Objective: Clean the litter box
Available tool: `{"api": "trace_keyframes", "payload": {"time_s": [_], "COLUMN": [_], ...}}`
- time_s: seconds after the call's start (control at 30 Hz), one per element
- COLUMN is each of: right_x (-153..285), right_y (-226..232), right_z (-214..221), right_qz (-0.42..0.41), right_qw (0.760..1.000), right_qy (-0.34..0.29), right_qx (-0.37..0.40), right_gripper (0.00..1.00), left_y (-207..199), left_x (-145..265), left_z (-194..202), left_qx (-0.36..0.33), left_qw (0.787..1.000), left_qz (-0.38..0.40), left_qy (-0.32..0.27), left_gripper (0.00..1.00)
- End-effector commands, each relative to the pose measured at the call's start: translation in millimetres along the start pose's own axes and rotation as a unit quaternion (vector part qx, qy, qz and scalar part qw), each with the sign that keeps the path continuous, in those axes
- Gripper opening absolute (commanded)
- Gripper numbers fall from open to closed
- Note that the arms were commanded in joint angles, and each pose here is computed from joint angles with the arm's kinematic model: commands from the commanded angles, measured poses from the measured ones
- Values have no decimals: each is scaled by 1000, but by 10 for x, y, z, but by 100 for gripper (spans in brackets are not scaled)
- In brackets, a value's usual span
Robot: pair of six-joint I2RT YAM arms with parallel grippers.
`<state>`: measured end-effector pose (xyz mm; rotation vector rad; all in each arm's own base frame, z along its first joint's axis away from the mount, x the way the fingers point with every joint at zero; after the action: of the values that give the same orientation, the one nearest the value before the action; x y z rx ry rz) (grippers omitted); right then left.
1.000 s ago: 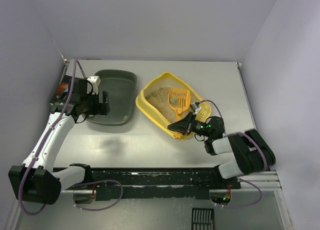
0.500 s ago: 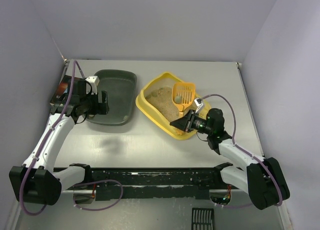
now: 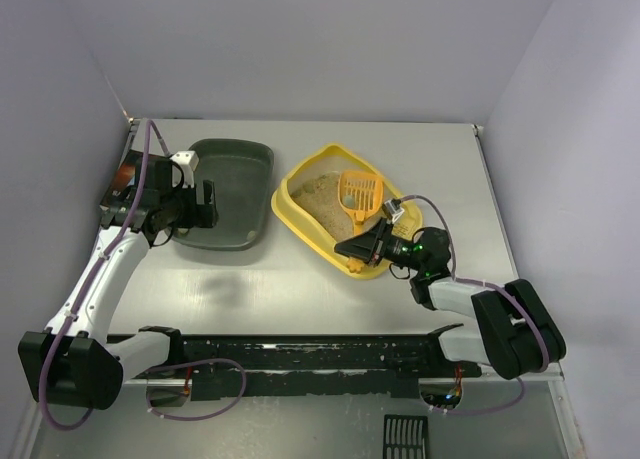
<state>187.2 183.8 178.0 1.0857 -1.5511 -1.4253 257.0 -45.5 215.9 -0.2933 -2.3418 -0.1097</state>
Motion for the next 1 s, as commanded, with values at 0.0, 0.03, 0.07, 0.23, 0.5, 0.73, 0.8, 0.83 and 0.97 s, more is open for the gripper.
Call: {"api": "trace_keyframes", "payload": {"time_s": [0.0,0.03,0.07,0.23,0.5,0.73,0.8,0.83,0.97], "right_x": [98,107,117,166,220,247,250,251,197], "right_y": [554,599,652,807,961,953,893,859,603], "right_z": [100,101,104,102,53,116,146,164,189], "right_qz": [-134,-144,-155,-195,-229,-237,-228,-222,-159], "right_qw": [991,989,988,980,967,969,972,974,987], "right_qy": [14,14,15,7,-16,-9,-9,-9,-6], "right_qx": [-11,-15,-16,-44,-110,-67,-49,-40,-9], "right_gripper": [0,0,0,0,0,0,0,0,0], "left_y": [32,27,20,2,-10,7,19,25,37], "left_x": [21,24,26,7,38,23,18,16,20], "left_z": [-43,-46,-50,-58,-69,-60,-54,-54,-50], "left_qx": [6,6,5,8,7,10,11,12,13], "left_qw": [1000,1000,1000,1000,1000,1000,1000,1000,1000], "left_qz": [-7,-5,-2,7,11,7,5,4,2], "left_qy": [-20,-21,-21,-14,-24,-21,-20,-21,-23], "left_gripper": [98,98,98,98,98,98,98,98,98]}}
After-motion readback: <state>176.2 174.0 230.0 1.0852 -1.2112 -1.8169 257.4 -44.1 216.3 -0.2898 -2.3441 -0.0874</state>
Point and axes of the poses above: each gripper's point midway between its finger pads, its own x axis back along the fingers, its own y axis along the line the jaws close on, z = x × y, the point moved 6 cm from there along x, back along the fingers, and after that the axes turned 10 degrees about -x, right-handed, at the moved point
